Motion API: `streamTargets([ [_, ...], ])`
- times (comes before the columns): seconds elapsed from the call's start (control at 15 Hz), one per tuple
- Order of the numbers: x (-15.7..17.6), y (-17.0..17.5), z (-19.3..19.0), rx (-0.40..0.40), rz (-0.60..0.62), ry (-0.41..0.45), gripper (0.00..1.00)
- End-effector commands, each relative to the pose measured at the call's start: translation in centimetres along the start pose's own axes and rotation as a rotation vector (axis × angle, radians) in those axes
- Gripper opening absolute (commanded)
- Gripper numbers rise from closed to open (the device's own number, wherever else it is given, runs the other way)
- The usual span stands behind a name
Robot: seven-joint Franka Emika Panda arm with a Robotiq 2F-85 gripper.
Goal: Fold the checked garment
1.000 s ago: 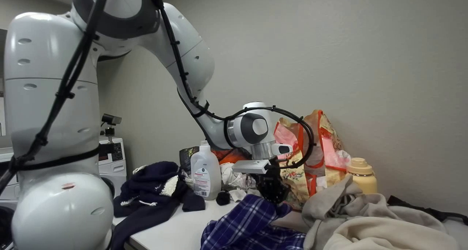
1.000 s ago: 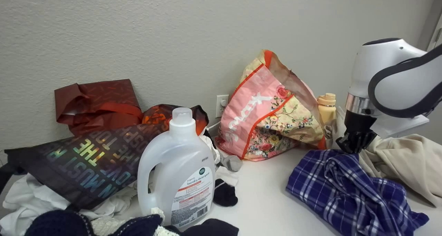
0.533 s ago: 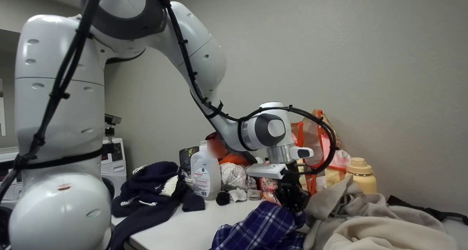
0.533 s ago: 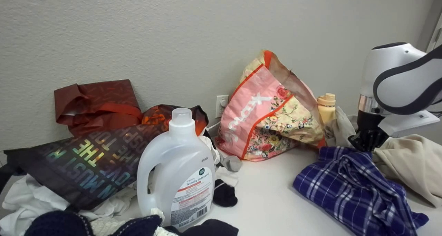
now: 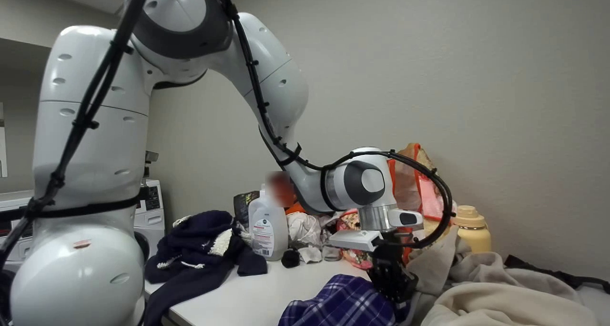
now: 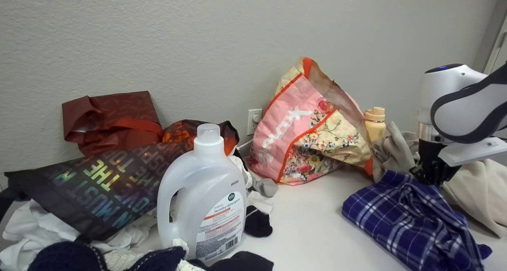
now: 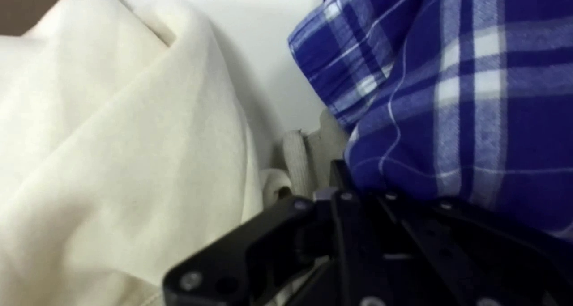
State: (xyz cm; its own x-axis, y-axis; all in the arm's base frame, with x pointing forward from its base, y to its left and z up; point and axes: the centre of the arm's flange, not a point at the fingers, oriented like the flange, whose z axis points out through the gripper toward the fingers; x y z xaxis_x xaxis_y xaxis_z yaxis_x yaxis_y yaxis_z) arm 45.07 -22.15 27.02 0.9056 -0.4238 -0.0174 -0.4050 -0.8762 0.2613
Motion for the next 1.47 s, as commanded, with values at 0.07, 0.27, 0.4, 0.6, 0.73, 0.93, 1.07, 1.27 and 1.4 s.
streamTargets([
  [0.07, 1.1, 0.1, 1.4, -0.049, 0.031, -0.037, 0.37],
  [0.27, 1.9, 0.4, 1.7, -0.060, 0.059, -0.038, 0.61],
  [0.4, 2.6, 0.8, 1.7, -0.066, 0.084, -0.037, 0.76],
  [0.6, 3.5, 1.5, 0.3, -0.061, 0.106, -0.019, 0.98],
  [0.73, 3.7, 1.9, -1.7, -0.056, 0.110, 0.000, 1.00],
  [0.93, 4.0, 2.0, -4.1, -0.066, 0.102, 0.012, 1.00],
  [1.07, 4.0, 2.1, -5.5, -0.074, 0.097, 0.005, 1.00],
  [1.27, 3.8, 1.4, -7.2, -0.081, 0.075, -0.008, 1.00],
  [1.4, 3.3, 0.5, -8.1, -0.087, 0.052, -0.017, 1.00],
])
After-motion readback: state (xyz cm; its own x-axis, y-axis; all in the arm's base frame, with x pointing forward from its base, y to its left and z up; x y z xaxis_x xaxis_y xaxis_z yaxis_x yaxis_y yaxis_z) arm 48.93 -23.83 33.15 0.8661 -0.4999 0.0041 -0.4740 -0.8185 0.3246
